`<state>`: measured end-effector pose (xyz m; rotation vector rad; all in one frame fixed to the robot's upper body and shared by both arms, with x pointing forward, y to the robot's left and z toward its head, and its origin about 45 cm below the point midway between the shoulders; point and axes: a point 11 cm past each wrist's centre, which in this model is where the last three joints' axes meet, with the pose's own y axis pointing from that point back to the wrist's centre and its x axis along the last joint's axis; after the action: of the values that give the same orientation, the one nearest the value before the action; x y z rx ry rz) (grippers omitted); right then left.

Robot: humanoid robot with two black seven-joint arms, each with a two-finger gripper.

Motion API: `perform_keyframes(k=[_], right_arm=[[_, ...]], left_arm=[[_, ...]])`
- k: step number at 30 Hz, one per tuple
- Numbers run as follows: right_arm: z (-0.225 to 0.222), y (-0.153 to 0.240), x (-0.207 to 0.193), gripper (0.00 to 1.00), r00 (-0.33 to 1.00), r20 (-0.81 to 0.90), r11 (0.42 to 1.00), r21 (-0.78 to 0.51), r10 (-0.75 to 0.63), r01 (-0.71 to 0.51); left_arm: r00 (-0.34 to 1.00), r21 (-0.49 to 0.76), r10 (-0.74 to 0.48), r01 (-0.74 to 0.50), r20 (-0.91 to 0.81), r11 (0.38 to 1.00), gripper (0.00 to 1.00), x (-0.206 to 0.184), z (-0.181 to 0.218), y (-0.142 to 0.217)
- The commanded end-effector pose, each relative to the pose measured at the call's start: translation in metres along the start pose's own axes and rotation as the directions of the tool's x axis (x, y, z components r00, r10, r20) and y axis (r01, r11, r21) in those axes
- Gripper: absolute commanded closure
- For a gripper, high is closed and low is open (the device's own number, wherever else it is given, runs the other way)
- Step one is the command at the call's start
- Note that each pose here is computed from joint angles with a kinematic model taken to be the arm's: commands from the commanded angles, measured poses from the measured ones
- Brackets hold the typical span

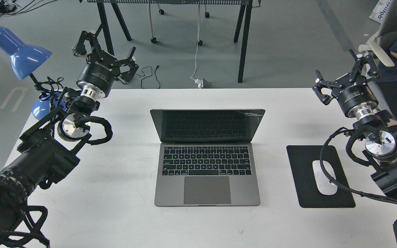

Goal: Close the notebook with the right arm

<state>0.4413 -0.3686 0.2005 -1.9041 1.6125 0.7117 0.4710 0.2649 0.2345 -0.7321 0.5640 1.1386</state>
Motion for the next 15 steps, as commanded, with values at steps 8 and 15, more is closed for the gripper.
perform_keyframes(k=[8, 15], right_arm=[[0.001, -0.01, -0.015, 0.0, 0.999, -0.014, 0.999, 0.005, -0.034, 0.034], [0.021, -0.03, -0.047, 0.0, 0.98, -0.16, 0.987, -0.13, -0.119, 0.098]], left_arm=[[1.0, -0.004, 0.002, -0.002, 0.0, 1.0, 0.0, 0.001, 0.002, 0.0], [1.0, -0.005, 0.003, -0.003, 0.0, 1.0, 0.0, 0.001, 0.002, 0.001]])
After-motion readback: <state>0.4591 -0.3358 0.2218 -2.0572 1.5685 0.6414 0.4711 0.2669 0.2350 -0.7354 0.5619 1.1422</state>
